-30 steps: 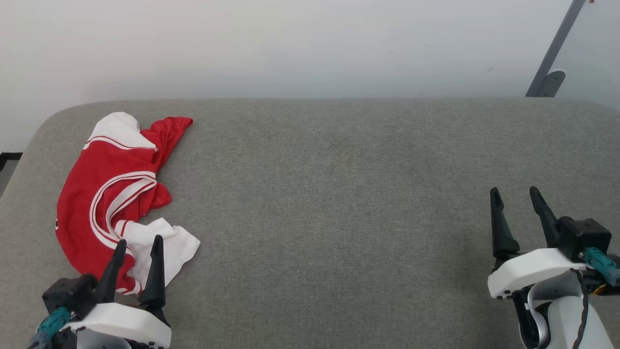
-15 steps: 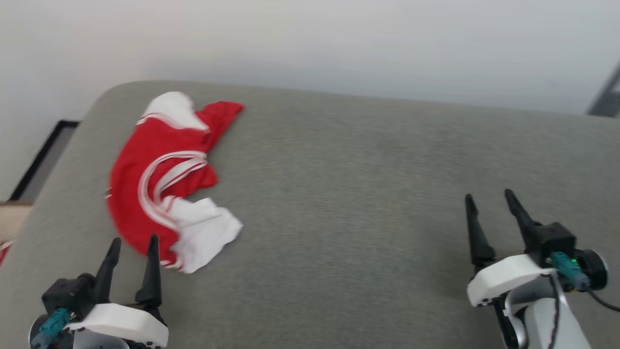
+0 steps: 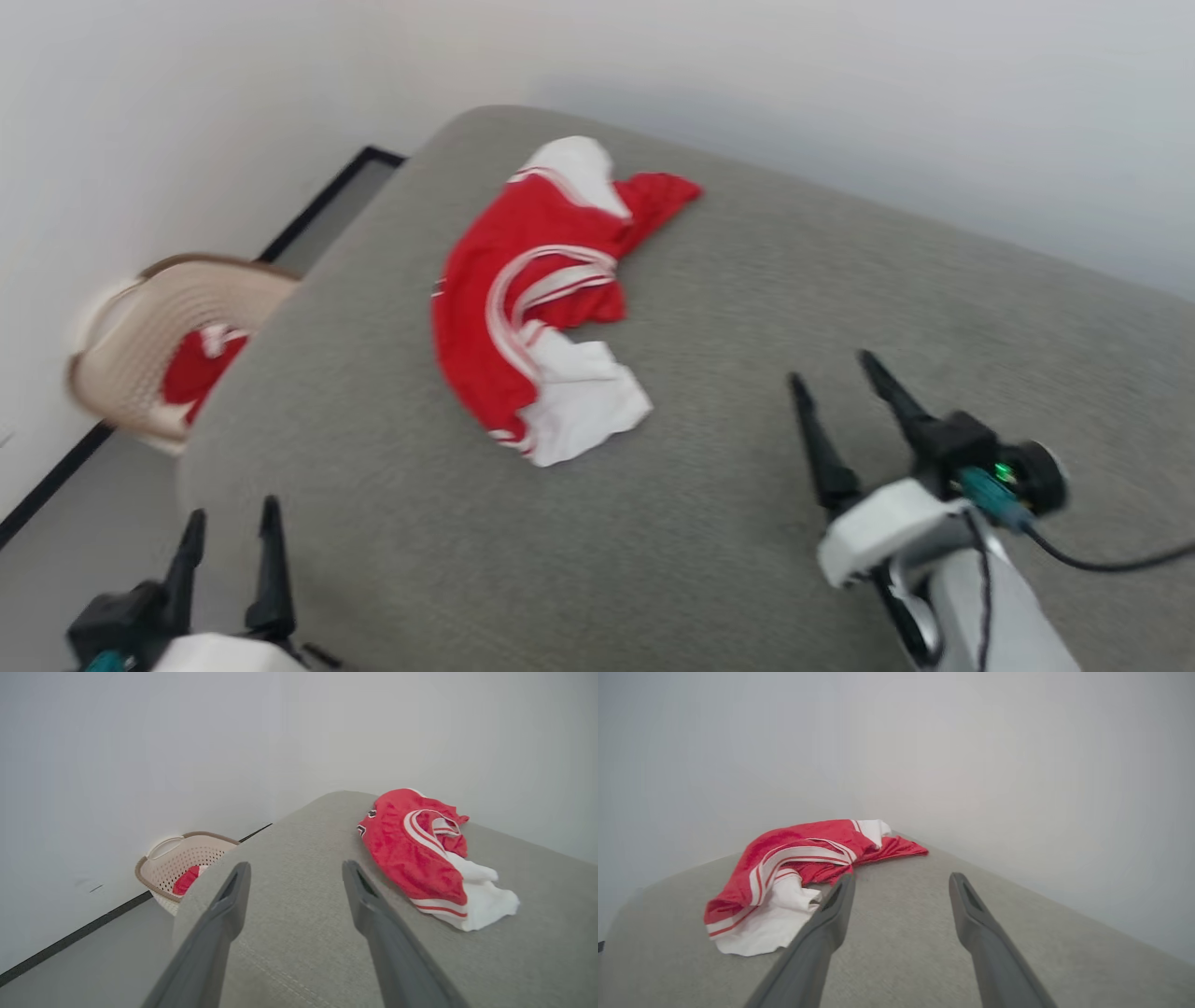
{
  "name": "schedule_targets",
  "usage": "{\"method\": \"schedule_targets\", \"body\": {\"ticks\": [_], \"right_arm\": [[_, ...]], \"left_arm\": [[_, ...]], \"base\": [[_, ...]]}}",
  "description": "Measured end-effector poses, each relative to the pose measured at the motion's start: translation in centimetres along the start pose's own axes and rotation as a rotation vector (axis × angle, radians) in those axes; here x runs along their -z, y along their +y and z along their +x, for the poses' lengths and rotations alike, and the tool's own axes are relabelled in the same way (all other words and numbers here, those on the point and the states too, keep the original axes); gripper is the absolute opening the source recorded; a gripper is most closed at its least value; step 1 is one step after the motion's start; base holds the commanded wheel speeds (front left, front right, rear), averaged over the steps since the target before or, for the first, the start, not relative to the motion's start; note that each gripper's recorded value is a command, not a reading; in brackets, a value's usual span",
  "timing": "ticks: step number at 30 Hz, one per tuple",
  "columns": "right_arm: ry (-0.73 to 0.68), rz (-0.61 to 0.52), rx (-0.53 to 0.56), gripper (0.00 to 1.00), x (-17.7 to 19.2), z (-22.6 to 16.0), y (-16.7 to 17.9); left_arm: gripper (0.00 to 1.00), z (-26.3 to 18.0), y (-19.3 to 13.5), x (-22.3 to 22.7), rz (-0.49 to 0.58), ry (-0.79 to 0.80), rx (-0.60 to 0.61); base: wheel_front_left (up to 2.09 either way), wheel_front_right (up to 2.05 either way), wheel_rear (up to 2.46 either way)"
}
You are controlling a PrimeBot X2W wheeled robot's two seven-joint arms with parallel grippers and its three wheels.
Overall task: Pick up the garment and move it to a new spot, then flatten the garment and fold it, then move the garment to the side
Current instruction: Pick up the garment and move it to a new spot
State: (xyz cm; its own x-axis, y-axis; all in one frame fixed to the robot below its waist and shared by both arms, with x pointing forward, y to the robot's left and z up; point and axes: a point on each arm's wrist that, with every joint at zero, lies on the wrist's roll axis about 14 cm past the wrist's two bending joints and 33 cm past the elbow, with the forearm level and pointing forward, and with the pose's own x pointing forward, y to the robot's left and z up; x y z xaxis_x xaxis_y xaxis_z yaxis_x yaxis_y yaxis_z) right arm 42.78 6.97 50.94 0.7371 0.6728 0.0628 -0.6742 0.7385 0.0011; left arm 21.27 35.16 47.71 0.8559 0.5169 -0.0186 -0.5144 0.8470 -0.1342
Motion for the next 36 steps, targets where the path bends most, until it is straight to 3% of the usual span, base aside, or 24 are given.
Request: {"method": "schedule_targets", "body": {"ticks": [6, 12, 17, 23, 31, 36], "right_arm": [[0.000, 0.030, -0.140, 1.00, 0.0, 2.3, 4.4], [0.013, 0.036, -0.140, 1.00, 0.3, 2.6, 4.3], [0.017, 0.047, -0.065, 1.00, 0.6, 1.6, 2.0], [0.017, 0.037, 0.032, 1.00, 1.1, 0.2, -1.5], [0.027, 0.063, 0.198, 1.00, 2.8, -2.0, -8.1], [0.049, 0.086, 0.309, 1.00, 4.3, -4.4, -11.7]], "left_arm": [[1.00, -2.1, 2.5, -0.2, -0.018, -0.011, -0.106], [1.00, -2.0, 1.6, 0.1, -0.023, -0.002, -0.085], [1.00, 0.2, -1.7, -0.3, 0.038, 0.001, 0.071], [1.00, 6.1, -7.0, -3.0, 0.129, -0.045, 0.299], [1.00, 14.8, -11.9, -0.8, 0.318, 0.147, 0.521], [1.00, 18.4, -15.1, 2.3, 0.370, 0.313, 0.615]], "base": [[0.00, 0.00, 0.00], [0.00, 0.00, 0.00], [0.00, 0.00, 0.00], [0.00, 0.00, 0.00], [0.00, 0.00, 0.00], [0.00, 0.00, 0.00]]}}
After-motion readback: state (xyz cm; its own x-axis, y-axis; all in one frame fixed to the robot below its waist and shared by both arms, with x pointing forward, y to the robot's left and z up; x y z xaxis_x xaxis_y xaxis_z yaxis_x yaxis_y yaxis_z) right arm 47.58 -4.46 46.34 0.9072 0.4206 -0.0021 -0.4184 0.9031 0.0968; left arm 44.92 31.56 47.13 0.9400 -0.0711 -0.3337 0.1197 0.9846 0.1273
